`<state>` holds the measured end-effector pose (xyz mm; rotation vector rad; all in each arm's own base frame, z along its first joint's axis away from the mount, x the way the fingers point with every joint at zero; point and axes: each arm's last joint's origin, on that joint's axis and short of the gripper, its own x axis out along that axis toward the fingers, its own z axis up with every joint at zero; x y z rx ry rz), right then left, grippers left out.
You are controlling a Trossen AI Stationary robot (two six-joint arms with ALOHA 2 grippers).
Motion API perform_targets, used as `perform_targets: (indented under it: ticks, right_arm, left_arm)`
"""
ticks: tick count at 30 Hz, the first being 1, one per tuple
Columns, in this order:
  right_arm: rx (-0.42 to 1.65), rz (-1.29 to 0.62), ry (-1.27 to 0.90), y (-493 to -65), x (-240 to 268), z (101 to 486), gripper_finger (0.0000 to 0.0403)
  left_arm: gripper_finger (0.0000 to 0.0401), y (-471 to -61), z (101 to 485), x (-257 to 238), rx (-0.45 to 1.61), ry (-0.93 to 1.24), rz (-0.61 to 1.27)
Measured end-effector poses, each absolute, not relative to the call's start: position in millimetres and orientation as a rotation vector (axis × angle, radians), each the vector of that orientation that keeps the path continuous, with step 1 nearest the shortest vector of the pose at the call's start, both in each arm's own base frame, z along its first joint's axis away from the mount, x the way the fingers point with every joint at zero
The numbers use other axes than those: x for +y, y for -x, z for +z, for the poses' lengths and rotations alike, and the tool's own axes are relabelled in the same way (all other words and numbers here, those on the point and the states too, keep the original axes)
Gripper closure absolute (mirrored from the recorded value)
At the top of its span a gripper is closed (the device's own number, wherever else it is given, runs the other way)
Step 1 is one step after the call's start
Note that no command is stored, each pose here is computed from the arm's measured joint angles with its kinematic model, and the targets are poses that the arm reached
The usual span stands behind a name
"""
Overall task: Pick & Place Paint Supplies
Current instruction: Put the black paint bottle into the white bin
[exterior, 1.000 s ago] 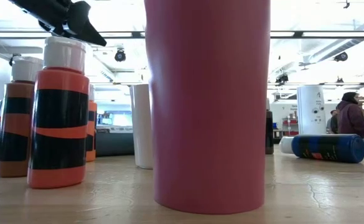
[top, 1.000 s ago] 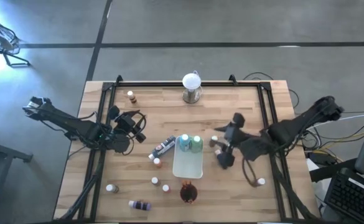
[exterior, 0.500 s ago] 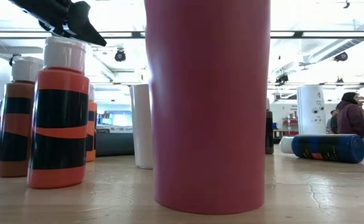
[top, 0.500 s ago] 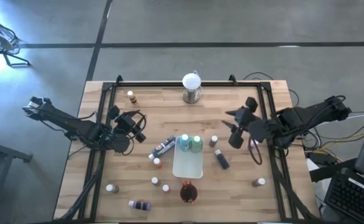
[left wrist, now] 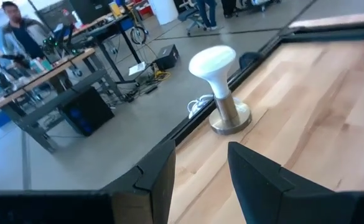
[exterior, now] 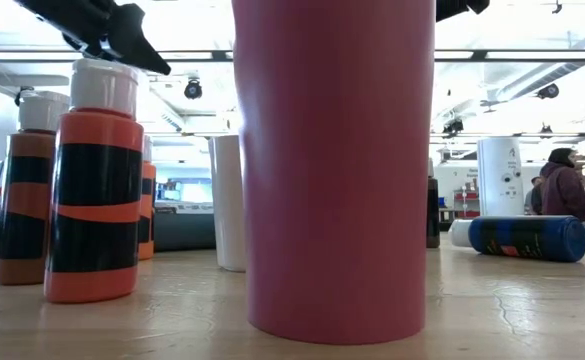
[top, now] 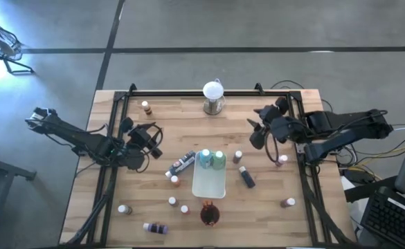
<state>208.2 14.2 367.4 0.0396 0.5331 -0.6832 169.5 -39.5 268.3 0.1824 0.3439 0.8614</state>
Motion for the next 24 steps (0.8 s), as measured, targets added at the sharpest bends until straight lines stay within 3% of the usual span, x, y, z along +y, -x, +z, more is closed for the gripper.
perform_targets:
  ticks: [8,14,24]
  right_arm:
    - [0.512,-0.727,-0.027,-210.8,1.3,370.7,0.0206]
    - [0.525,-0.735,0.029,-212.0,-5.7,372.0,0.0218]
    - [0.580,-0.783,0.003,-207.2,-12.3,366.2,0.0231]
  left_arm:
    - [0.0248,-170.4,263.8,-42.5,0.422,-0.117,0.708]
    - [0.0248,-171.2,259.5,-46.6,0.447,0.150,0.592]
    - [0.0275,-173.7,247.2,-60.3,0.470,0.194,0.610]
